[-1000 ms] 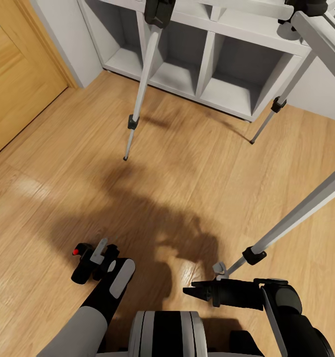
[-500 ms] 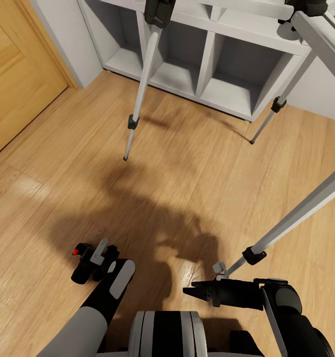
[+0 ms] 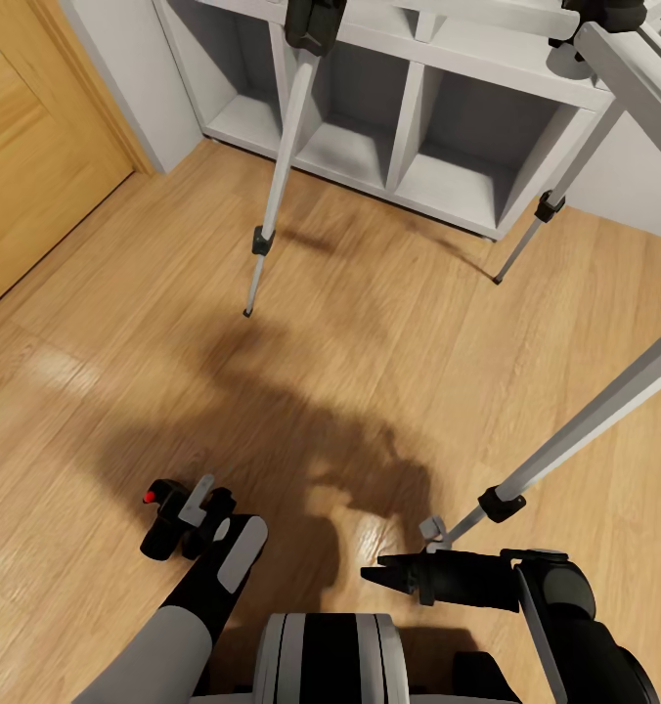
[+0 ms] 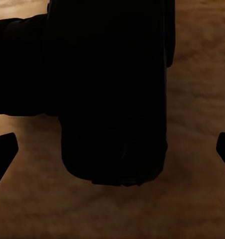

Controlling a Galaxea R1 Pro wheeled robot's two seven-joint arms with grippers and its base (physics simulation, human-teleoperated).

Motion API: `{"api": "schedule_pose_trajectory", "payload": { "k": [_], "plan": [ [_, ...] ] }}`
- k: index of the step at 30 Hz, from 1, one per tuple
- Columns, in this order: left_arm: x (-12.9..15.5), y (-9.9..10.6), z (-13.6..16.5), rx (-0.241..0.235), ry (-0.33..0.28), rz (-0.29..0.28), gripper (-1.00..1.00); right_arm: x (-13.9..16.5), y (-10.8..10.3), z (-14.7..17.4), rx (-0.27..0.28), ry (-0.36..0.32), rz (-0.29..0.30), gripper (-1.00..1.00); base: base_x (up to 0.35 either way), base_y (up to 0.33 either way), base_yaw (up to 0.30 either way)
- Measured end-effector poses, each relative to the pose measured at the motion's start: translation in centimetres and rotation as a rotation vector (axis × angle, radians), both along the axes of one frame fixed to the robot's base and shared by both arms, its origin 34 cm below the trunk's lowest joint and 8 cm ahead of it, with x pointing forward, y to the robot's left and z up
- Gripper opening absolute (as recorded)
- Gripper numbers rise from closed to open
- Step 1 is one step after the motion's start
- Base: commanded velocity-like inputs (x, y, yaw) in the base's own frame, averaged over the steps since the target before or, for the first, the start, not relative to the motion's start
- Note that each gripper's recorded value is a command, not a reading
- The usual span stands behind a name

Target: Attach the digital camera to the camera tripod in the bedroom.

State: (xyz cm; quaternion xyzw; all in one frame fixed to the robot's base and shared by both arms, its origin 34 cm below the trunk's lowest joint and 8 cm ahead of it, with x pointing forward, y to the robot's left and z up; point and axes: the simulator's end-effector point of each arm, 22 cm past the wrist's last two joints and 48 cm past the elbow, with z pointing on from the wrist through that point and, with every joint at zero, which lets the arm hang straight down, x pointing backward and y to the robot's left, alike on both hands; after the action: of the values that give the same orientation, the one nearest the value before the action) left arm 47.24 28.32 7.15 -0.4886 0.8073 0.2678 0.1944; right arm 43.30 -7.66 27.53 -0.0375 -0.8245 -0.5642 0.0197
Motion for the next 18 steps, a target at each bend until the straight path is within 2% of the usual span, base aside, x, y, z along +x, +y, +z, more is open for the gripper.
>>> {"api": "schedule_pose_trajectory", "payload": {
  "k": [18],
  "plan": [
    [0.06,0.04,0.01,0.001,-0.001,-0.004,1.0,-0.04,0.09,0.03,0.002,0.0,0.003,1.0,0.022,0.0,0.0]
  ]
}}
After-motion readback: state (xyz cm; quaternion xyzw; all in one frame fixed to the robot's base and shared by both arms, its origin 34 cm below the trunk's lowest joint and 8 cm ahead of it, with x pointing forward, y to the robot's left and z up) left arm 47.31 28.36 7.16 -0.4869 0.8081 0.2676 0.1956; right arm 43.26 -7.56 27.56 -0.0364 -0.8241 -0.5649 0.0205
